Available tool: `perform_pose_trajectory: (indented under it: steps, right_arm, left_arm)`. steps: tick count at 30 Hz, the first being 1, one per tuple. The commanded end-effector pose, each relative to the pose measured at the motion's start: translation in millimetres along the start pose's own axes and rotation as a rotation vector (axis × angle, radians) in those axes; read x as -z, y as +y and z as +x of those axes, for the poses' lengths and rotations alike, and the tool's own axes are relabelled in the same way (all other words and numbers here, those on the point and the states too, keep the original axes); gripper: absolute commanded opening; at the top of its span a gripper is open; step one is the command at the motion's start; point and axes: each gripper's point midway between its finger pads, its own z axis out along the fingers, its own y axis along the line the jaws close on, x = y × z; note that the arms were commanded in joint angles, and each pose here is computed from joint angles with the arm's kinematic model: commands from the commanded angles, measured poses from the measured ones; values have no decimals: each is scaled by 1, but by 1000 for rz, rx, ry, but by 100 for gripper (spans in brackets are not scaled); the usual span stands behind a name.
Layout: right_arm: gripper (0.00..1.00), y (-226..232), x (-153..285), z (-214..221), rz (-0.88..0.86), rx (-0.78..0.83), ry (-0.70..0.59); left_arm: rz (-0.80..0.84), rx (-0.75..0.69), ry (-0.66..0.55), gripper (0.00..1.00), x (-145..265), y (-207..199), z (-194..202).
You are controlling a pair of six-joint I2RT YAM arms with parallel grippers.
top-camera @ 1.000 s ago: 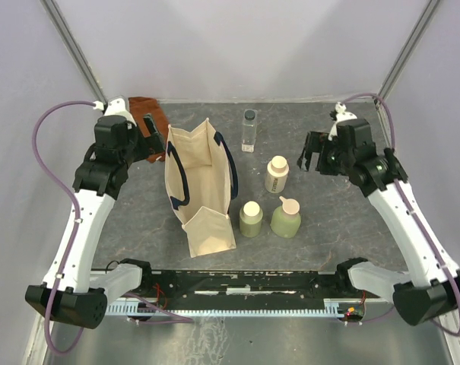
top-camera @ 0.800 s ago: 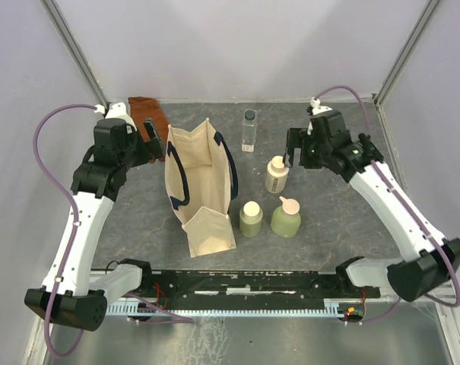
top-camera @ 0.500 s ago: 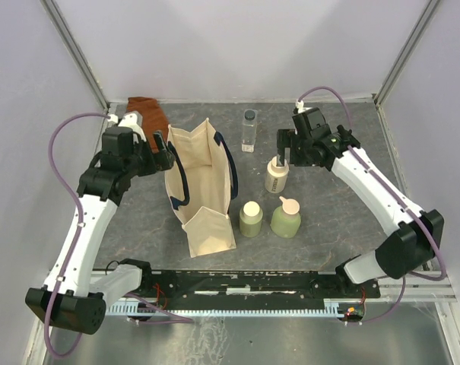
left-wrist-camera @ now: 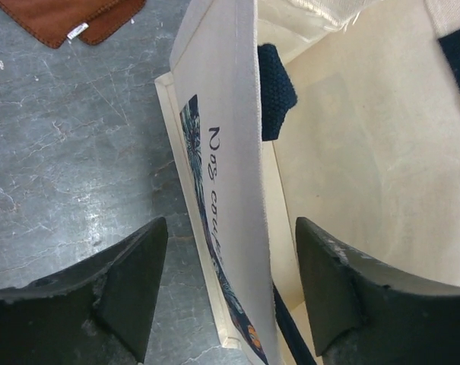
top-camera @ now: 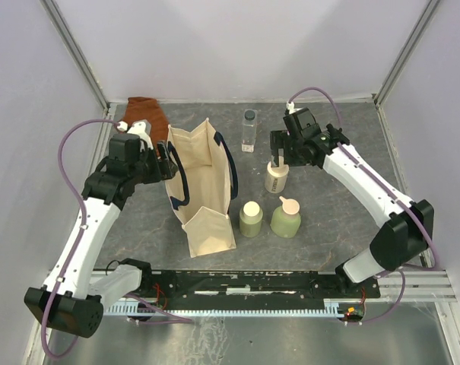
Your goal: Place the personal care products into the canvas bag
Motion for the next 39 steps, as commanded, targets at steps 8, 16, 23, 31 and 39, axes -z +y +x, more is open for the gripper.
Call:
perform_pose_trajectory:
  steps: [8, 16, 23, 31, 39]
  right_arm:
    - [100, 9, -28, 0, 27, 55, 30]
    - [100, 15, -49, 12, 52, 84, 79]
    - [98, 16, -69, 22, 76, 101, 129]
    - [91, 15, -79, 30, 108, 152, 195]
    - [57, 16, -78, 34, 96, 189, 242]
  left_arm:
    - [21, -52, 92, 28, -23, -6, 32]
    - [38, -64, 95, 15, -23, -14, 38]
    - [43, -68, 86, 11, -21, -16, 35]
    - [41, -70, 88, 3, -22, -16, 36]
    - [43, -70, 89, 3, -21, -16, 37]
